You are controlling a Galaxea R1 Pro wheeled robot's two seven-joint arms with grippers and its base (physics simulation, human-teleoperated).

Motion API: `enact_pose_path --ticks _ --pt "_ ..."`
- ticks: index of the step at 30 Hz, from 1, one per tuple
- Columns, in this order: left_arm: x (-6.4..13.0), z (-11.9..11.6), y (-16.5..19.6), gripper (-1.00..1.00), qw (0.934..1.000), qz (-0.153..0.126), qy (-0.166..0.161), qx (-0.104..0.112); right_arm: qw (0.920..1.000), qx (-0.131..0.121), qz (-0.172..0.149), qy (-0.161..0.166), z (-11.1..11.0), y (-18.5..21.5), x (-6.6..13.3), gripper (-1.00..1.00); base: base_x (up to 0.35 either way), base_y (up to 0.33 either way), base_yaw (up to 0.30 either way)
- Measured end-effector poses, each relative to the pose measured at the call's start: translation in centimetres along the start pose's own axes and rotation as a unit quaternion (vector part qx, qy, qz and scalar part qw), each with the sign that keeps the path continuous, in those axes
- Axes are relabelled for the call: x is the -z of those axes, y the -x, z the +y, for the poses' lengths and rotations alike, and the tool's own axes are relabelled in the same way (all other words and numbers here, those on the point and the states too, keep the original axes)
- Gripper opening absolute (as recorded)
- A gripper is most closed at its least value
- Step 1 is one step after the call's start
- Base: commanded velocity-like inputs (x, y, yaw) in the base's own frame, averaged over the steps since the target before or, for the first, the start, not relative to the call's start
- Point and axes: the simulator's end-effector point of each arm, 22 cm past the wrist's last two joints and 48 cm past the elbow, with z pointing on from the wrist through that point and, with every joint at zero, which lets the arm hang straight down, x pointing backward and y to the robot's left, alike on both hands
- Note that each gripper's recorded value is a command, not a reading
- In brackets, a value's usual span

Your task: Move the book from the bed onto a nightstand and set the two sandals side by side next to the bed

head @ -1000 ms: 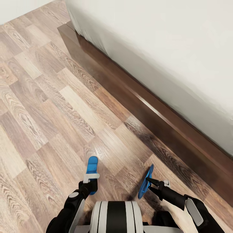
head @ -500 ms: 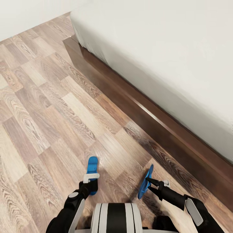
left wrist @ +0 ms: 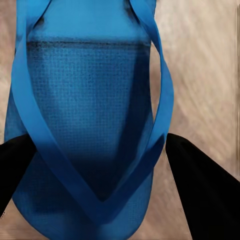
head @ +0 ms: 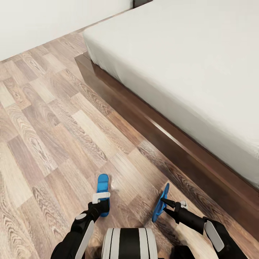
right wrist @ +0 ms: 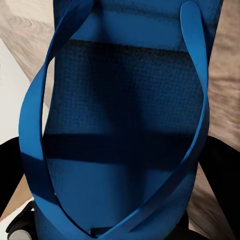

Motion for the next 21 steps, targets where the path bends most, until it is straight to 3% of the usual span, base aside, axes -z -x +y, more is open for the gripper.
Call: enact_pose_path --ticks 21 --pt "2.4 -1.0 4.0 -1.0 0.9991 -0.042 -0.006 -0.007 0.9992 0.032 -0.008 0.022 3.9 0.5 0.6 -1.0 0.0 0.0 0.0"
